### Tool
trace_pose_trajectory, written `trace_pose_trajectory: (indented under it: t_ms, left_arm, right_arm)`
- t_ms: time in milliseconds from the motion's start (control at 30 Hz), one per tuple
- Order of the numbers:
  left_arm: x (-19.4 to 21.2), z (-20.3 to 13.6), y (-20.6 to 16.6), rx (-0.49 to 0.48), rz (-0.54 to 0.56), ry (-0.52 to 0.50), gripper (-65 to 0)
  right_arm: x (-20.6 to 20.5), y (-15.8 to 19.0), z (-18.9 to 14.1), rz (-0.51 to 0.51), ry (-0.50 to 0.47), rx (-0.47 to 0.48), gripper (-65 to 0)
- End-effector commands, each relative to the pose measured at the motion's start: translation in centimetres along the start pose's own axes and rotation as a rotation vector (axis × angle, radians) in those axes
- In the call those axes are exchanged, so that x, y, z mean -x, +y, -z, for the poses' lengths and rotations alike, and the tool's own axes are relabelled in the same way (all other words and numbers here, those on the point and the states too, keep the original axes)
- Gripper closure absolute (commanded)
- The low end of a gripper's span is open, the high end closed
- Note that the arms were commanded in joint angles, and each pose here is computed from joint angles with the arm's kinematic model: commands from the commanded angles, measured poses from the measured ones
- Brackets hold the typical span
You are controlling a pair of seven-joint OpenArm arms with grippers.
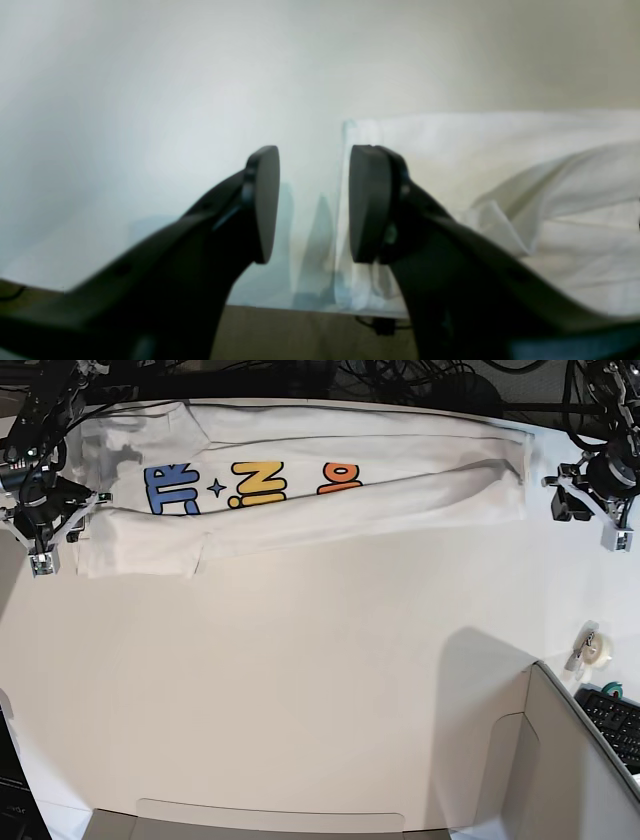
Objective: Layout the t-shirt on the table in an organized manner, then fold the t-shirt properly
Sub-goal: 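Release the strip and raise both grippers, then move both grippers to the ends of the strip and grasp them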
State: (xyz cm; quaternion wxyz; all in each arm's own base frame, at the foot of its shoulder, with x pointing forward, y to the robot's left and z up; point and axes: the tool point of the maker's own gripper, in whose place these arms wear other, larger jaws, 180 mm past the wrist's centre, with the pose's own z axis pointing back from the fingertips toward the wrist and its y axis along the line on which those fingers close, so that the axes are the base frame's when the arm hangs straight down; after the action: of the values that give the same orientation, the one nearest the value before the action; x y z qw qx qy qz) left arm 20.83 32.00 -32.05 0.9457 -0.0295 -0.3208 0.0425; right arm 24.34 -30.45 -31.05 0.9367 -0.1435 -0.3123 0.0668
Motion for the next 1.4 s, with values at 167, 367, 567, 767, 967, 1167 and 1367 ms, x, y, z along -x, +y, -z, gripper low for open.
trace_pose_trajectory:
  t_ms: [167,367,567,767,967,1167,1367]
  left_arm:
    - [-0.4,-0.3,-0.2,0.006,0.011,-0.019,-22.8]
    - [-0.1,-0.2,-0.6,0.017,0.0,-0.016,-22.8]
    - [0.0,-0.1,-0.6,0.017,-0.002,-0.016,-22.8]
    - [0.0,-0.1,-0.6,0.017,-0.002,-0.016,-22.8]
    - [0.0,-0.1,-0.6,0.017,-0.002,-0.016,-22.8]
    - [0.0,-0.1,-0.5,0.018,-0.004,-0.016,-22.8]
    - [0.2,0.3,-1.3,0.038,-0.01,-0.013,-22.8]
  right_arm:
    - [-0.7,0.5,1.2,0.052,-0.016,-0.032,-20.4]
    - [-0.9,1.0,3.1,0.129,-0.003,-0.07,-20.4]
    - [-1.8,2.2,4.1,0.175,-0.013,-0.112,-20.4]
    - [-2.6,3.3,5.4,0.217,-0.008,-0.158,-20.4]
    - [-2.4,3.7,5.8,0.219,0.002,-0.173,-8.0]
    - [-1.5,3.5,4.4,0.168,0.0,-0.145,0.0]
    - [-2.3,4.4,1.1,-0.032,-0.05,-0.116,0.0]
